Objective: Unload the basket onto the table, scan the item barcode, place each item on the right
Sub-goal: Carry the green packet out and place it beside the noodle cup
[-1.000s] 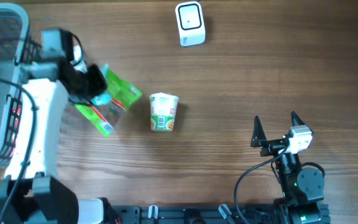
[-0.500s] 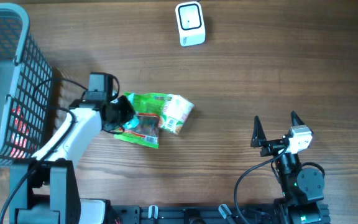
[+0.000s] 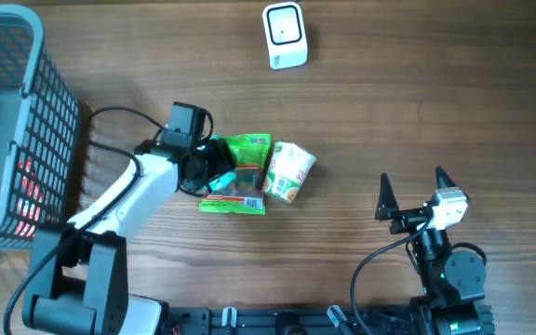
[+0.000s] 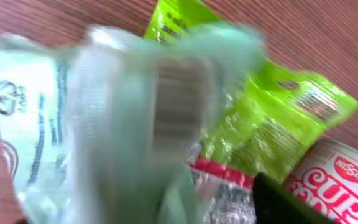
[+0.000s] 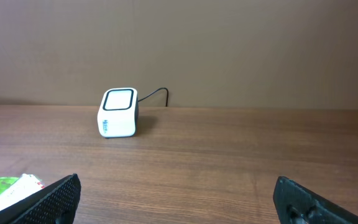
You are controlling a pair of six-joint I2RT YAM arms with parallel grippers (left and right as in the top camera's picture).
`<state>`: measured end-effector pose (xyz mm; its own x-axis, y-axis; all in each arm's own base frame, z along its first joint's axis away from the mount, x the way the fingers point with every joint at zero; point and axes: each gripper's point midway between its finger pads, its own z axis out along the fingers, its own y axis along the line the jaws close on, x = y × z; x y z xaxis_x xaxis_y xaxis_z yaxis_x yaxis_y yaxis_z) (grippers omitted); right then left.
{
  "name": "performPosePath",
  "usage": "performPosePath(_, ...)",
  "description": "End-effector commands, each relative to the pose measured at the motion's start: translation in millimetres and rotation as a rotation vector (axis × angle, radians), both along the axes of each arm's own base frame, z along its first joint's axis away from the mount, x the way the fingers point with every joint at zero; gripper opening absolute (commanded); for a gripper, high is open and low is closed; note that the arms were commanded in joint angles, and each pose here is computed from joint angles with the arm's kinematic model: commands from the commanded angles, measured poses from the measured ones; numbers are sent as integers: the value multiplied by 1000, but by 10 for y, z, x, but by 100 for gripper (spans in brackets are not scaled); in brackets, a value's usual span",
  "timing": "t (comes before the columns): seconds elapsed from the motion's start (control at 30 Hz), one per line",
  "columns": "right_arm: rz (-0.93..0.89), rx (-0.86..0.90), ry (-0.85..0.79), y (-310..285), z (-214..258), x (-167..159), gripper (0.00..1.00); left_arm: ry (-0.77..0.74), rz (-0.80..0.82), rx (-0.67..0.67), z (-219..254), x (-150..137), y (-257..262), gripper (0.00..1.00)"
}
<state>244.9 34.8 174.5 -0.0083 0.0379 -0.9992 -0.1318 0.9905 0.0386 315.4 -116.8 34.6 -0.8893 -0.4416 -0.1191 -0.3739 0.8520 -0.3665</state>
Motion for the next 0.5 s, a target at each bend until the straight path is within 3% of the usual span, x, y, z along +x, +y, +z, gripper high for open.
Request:
performPosePath(0.0, 8, -9, -11, 9, 20, -4, 100, -78, -69, 28, 290, 157, -17, 71)
performPosePath(0.17, 8, -9, -11, 9, 19, -4, 100, -52, -159, 63, 247, 39, -3, 76)
performPosePath(0.23, 8, -8, -11, 9, 19, -4, 100, -56, -178, 66, 247, 28, -38, 67)
performPosePath(0.3, 8, -9, -11, 9, 19, -4, 100, -62, -184, 65, 252, 33, -61, 51)
performPosePath(0.33, 8, -8, -11, 9, 19, -4, 100, -66, -184, 64, 255, 42, -63, 49)
performPosePath(0.47, 8, -9, -11, 9, 19, -4, 100, -27, -172, 118, 155, -11, 36, 55)
